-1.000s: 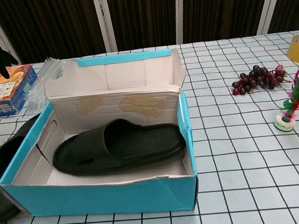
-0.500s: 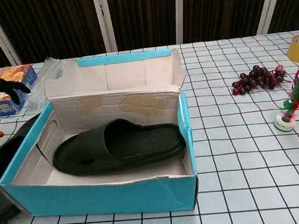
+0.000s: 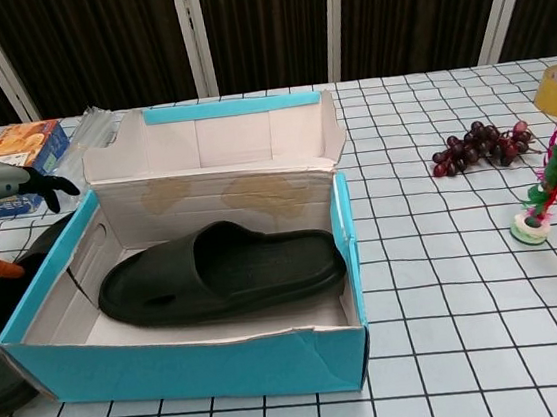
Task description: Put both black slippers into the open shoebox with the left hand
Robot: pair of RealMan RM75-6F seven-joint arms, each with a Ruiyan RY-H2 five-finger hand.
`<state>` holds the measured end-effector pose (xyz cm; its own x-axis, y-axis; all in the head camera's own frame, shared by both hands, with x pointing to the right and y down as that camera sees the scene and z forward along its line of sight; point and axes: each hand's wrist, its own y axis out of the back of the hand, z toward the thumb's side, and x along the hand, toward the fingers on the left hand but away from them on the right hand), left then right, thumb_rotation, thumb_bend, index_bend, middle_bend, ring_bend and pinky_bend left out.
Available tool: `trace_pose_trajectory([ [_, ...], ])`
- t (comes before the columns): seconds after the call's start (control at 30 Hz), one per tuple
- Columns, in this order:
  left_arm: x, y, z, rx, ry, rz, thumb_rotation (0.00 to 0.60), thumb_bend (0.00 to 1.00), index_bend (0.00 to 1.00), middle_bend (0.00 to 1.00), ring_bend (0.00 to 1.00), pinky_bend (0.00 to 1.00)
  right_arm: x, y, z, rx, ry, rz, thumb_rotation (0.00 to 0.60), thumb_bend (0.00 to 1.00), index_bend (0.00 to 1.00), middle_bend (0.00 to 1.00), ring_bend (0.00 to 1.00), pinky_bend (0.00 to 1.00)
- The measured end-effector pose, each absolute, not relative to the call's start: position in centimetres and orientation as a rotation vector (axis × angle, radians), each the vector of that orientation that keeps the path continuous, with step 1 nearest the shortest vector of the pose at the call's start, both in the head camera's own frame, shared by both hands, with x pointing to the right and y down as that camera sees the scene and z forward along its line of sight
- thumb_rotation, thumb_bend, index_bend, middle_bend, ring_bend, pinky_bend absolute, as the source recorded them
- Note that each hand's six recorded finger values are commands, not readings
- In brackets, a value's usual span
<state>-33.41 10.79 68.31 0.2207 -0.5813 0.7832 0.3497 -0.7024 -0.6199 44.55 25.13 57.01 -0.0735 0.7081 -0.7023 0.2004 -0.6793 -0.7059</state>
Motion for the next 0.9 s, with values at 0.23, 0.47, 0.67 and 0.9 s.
trace_pose_trajectory([
  [0.23, -32.6, 11.0, 69.1, -1.745, 0.195, -1.557, 0.597, 0.31, 0.12, 0.22, 0.00, 0.04, 44.5, 25.2, 57.0, -1.826, -0.972, 1.807, 0.600, 0.16, 0.07, 0.15, 0.20, 0.11],
  [0.47, -32.3, 10.8, 68.9, -1.723, 0.208, -1.534, 0.600, 0.34, 0.26, 0.33, 0.00, 0.04, 44.4, 25.2, 57.0, -1.826, -0.972, 1.804, 0.600, 0.16, 0.07, 0.15, 0.20, 0.11],
  [0.67, -32.6, 10.6, 68.7, -1.704, 0.214, -1.538, 0.600, 0.34, 0.28, 0.36, 0.00, 0.04, 44.4, 25.3, 57.1, -1.831, -0.968, 1.810, 0.600, 0.16, 0.07, 0.15, 0.20, 0.11],
  [0.9, -33.4, 10.9, 69.2, -1.689, 0.193, -1.579, 0.600, 0.40, 0.38, 0.45, 0.00, 0.04, 44.4, 25.3, 57.1, -1.833, -0.964, 1.812, 0.600, 0.16, 0.07, 0.15, 0.20, 0.11],
])
